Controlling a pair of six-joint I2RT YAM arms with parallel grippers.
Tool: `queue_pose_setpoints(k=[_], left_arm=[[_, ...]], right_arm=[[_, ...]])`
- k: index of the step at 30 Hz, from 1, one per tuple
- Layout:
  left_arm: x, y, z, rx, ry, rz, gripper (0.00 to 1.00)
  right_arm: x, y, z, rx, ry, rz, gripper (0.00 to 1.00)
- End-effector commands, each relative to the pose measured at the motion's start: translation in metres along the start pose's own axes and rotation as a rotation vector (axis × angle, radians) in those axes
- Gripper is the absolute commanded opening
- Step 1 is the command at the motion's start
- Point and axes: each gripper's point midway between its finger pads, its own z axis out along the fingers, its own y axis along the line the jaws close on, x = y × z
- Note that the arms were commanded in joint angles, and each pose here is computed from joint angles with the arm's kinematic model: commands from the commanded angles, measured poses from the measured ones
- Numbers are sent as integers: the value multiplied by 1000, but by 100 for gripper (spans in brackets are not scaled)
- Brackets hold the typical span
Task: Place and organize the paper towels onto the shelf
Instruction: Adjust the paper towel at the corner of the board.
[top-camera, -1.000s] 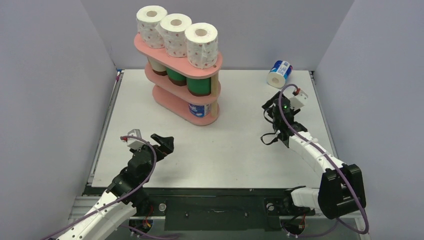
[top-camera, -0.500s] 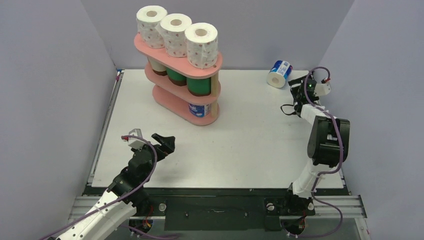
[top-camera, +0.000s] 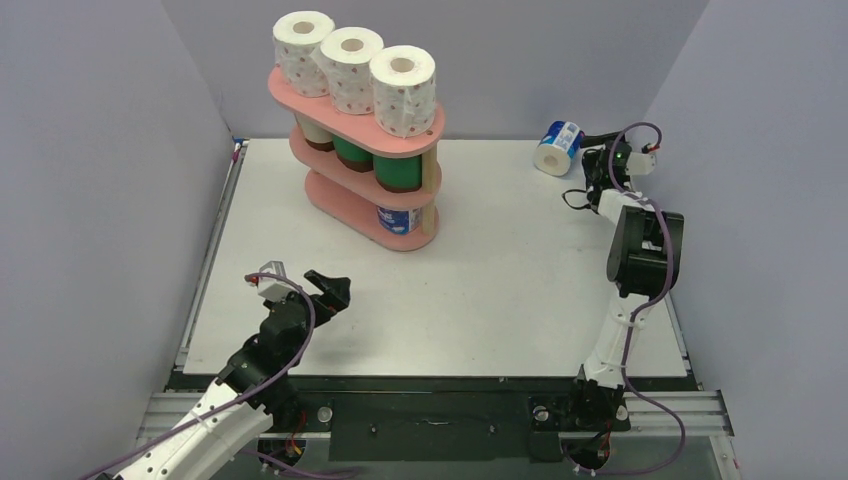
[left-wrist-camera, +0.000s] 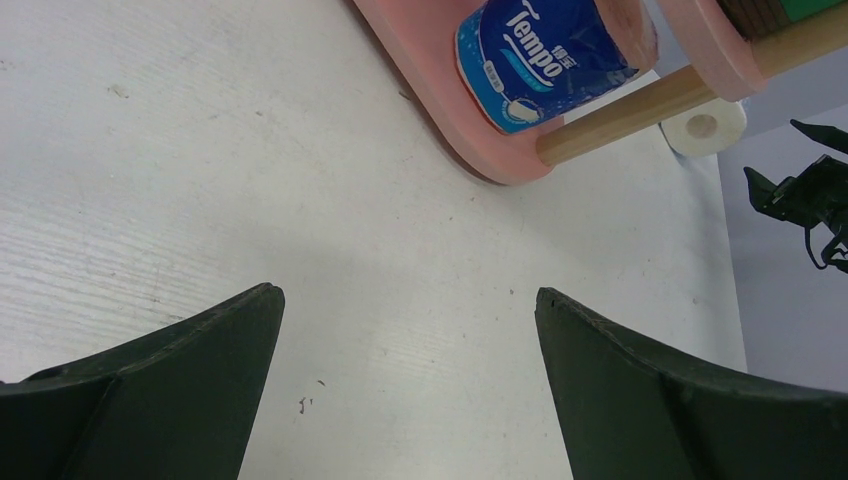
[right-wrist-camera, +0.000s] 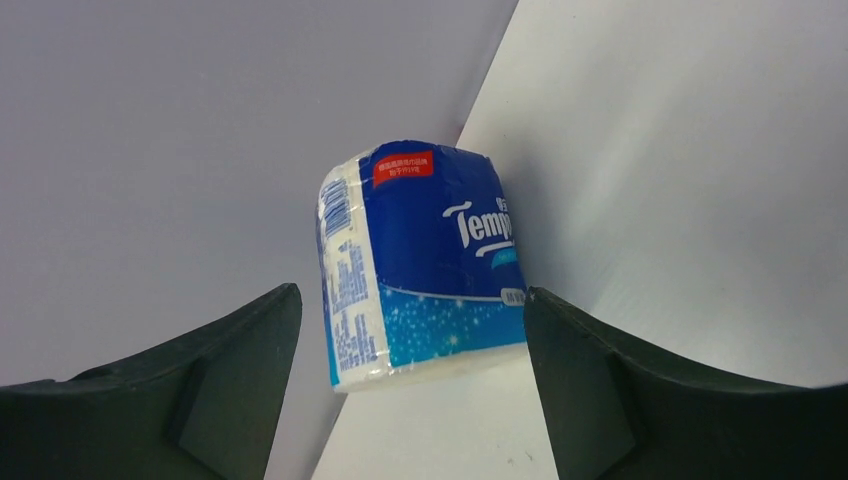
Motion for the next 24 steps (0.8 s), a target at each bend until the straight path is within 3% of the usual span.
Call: queue_pose_setpoints(k=[1,24], left_arm=[[-5,-1,3,-1,-27,-36,97],[0,4,6,-10,-27,-18,97]], right_arm=[[-8,39,15,-102,-10,60,77],[97,70,17,-176,191,43,74]])
